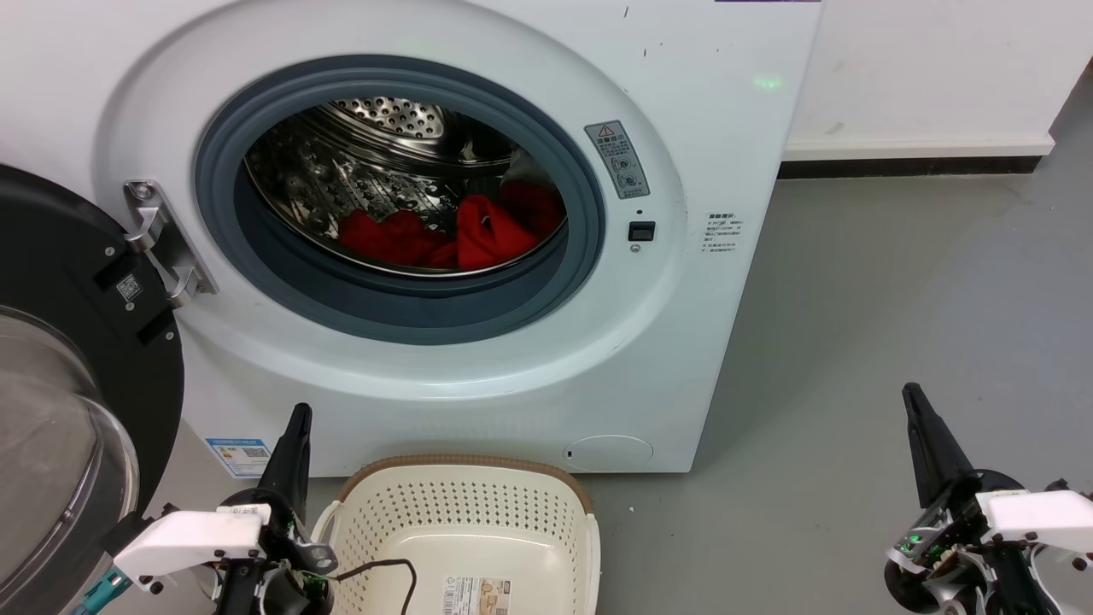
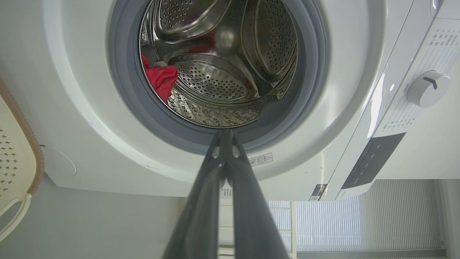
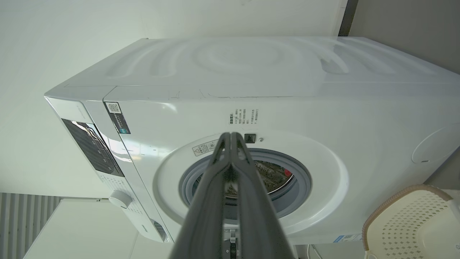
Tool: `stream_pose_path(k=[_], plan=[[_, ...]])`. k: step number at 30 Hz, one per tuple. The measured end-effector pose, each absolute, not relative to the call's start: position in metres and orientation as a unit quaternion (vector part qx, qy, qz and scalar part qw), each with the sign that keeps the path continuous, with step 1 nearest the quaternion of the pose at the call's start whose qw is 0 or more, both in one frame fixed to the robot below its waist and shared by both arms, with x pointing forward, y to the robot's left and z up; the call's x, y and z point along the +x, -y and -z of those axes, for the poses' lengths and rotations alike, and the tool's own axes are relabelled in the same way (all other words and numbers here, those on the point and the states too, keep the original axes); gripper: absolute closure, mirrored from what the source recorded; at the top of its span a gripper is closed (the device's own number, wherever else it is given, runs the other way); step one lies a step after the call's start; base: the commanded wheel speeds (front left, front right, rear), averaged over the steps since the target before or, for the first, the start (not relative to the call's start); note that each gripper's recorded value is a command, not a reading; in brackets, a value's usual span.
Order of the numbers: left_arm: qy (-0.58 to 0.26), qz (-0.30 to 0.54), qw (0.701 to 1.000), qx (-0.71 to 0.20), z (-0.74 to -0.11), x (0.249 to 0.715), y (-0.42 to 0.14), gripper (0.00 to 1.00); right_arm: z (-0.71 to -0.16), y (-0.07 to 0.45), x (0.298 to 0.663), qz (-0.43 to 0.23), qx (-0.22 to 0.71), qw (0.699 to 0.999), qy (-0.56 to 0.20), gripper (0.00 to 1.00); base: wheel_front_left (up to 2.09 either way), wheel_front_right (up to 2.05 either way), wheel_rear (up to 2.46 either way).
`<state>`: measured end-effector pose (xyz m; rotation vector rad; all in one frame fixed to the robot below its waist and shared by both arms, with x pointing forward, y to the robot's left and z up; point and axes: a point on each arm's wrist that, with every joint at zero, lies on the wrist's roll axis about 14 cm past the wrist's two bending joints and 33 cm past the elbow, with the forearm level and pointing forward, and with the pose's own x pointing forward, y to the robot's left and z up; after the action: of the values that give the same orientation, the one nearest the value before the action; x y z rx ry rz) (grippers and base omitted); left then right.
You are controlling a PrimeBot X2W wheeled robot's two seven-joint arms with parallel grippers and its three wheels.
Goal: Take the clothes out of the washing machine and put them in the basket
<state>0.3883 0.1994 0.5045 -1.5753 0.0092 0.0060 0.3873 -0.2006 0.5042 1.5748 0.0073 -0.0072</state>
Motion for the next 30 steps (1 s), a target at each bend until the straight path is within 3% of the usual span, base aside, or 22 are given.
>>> stream_pose_path(k=[30], plan=[[-0.004,-0.003,0.706,-0.709,-0.5046,0.3883,-0.1994,1.00,-0.5042,0.2005,0.3873,0.003,0.708,0.706,-0.003,1.00,0.00,0.00,0.00]])
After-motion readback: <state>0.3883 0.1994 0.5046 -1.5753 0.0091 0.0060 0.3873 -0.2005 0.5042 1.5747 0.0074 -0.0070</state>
